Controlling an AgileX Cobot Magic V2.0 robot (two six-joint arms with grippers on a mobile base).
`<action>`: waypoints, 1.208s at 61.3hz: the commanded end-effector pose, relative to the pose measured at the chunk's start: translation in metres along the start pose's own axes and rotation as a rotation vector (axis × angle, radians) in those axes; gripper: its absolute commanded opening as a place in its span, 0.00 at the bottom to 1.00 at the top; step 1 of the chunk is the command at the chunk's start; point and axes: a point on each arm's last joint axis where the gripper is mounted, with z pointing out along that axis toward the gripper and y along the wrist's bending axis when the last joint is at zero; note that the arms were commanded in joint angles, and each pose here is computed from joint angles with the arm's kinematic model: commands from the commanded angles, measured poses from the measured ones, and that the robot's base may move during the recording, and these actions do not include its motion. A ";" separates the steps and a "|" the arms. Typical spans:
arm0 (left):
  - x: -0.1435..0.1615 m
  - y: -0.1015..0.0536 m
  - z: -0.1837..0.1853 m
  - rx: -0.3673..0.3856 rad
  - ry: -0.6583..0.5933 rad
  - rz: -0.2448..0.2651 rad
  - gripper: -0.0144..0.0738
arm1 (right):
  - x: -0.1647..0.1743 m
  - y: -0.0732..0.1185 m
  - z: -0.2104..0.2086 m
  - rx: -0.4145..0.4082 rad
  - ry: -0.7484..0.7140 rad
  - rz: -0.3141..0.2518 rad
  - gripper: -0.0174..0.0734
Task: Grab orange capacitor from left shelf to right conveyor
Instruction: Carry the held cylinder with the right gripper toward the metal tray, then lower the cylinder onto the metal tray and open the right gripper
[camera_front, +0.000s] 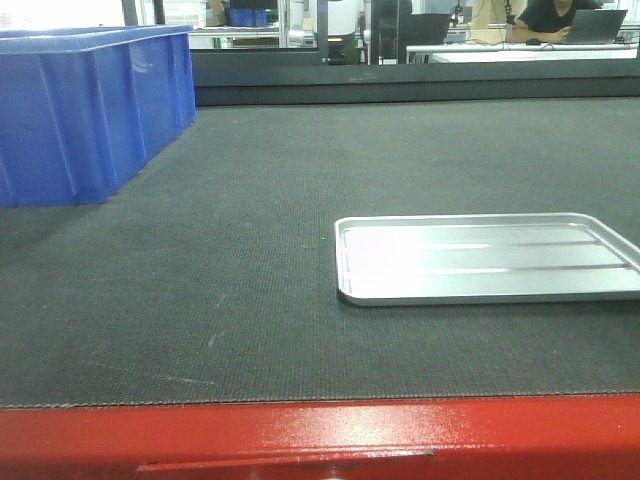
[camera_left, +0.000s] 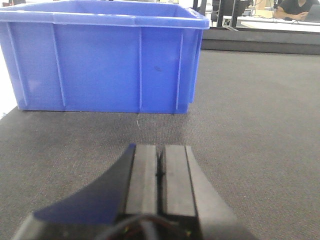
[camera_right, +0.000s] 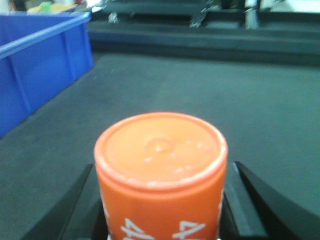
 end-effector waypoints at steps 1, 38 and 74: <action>-0.010 0.000 -0.002 -0.002 -0.102 -0.003 0.02 | -0.004 0.003 0.017 -0.026 -0.150 -0.008 0.27; -0.010 0.000 -0.002 -0.002 -0.102 -0.003 0.02 | 0.107 0.002 0.093 -0.113 -0.103 -0.043 0.27; -0.010 0.000 -0.002 -0.002 -0.102 -0.003 0.02 | 0.134 0.004 0.102 -0.153 -0.029 -0.058 0.35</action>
